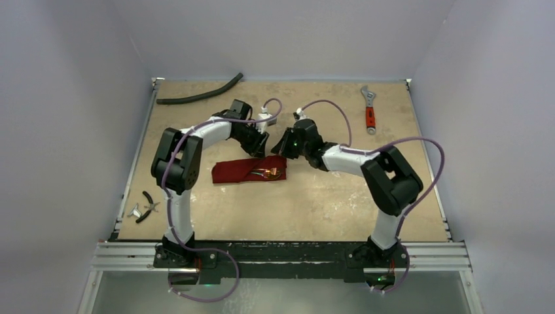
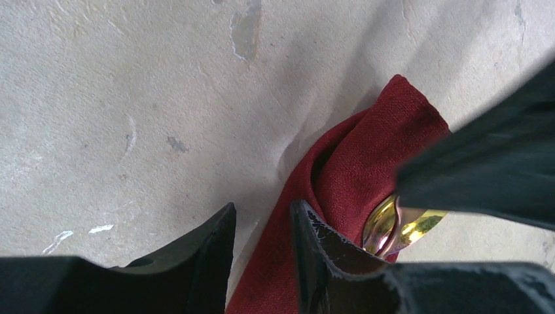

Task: Fold the napkin into a case and place the utensils inside
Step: Reset both arms

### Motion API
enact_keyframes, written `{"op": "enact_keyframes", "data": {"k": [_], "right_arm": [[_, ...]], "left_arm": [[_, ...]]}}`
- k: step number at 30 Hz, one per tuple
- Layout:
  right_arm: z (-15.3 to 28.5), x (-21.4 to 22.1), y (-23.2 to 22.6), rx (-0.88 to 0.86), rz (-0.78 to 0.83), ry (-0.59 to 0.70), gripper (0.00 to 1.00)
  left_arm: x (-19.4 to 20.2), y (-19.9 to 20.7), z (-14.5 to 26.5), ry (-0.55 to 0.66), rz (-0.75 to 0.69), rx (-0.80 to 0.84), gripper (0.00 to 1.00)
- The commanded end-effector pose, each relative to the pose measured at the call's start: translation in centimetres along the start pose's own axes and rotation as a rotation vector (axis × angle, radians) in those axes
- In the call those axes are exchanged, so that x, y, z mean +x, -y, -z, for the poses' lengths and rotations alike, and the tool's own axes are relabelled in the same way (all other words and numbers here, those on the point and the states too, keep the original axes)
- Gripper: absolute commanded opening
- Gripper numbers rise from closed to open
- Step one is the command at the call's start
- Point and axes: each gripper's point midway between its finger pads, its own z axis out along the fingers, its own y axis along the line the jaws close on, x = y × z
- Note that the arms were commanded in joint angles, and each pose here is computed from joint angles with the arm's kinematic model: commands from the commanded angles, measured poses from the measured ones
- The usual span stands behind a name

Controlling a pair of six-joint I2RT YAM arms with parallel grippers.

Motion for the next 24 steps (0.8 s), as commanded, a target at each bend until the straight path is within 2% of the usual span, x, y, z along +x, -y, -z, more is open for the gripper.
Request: {"op": "enact_keyframes", "data": {"k": [1, 8, 15, 24], "right_arm": [[-1.5, 2.3, 2.1, 0.003, -0.024, -0.12, 0.0], [-2.2, 4.1, 7.1, 0.052, -0.13, -0.18, 0.0], [-1.5, 5.7, 7.9, 0.026, -0.158, -0.219, 0.0], [2.6, 2.3, 8.9, 0.102, -0.096, -0.115, 0.0]], "left_arm": [[0.7, 0.2, 0.2, -0.006, -0.023, -0.02, 0.36], [1.1, 0.8, 0.2, 0.0, -0.041, -0.003, 0.36], [1.6, 1.8, 0.0, -0.007, -0.079, 0.0, 0.36], [1.3, 6.8, -0.9, 0.009, -0.061, 0.135, 0.32]]}}
